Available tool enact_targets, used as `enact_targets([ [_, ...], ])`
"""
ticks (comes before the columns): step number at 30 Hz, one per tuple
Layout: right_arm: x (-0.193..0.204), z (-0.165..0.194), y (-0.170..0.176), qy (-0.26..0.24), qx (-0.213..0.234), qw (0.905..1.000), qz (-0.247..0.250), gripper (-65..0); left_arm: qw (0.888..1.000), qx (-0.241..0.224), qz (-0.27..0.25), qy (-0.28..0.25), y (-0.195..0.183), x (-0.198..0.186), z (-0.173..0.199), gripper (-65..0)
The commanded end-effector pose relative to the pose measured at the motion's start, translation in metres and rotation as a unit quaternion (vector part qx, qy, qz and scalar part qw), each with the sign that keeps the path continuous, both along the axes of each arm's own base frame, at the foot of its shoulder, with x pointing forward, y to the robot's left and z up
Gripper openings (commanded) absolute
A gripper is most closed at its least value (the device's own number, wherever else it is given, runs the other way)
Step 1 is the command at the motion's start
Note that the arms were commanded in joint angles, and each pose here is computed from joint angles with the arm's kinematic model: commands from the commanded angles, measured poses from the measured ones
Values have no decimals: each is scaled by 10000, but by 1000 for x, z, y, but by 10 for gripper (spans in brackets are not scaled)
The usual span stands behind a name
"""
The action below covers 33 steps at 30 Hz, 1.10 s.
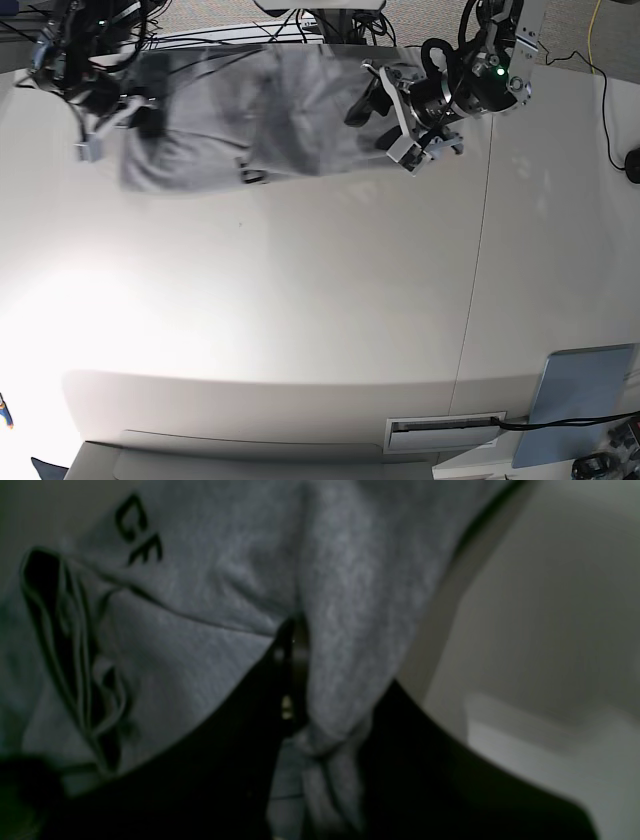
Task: Fold the T-shirt properly
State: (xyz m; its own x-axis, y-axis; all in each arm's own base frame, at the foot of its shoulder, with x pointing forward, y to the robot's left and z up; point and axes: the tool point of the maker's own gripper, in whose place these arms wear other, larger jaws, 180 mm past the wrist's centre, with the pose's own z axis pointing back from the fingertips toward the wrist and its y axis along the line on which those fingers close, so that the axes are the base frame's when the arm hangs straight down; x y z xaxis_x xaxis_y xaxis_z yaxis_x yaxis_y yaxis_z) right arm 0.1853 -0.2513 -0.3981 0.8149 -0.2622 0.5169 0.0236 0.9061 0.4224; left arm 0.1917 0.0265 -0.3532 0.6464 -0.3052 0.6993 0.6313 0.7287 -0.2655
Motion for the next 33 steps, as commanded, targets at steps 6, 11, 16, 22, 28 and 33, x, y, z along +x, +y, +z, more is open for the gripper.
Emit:
enact_targets([
  [6, 11, 37, -62, -580, -642, 9950, -492, -650, 9996, 49, 261, -134, 6, 9, 5, -294],
  [11, 5, 70, -78, -746, -1151, 9892, -509, -650, 9981, 274, 532, -133, 18, 12, -10, -294],
  [16, 12, 123, -34, -1259, -1266, 9839, 86, -650, 9985, -137, 455, 286, -1, -1, -34, -294],
  [22, 16, 160, 44, -1854, -1645, 9635, 1008, -650, 9952, -788, 365, 454, -35, -7, -35, -294],
  [28, 12, 130, 108, -1586, -908, 9751, 1255, -650, 9937, -890, 426, 525, -45, -7, -39, -294],
  [33, 12, 122, 163, -1596, -575, 9700, 1742, -650, 9937, -882, 445, 537, -44, -8, -41, -294],
])
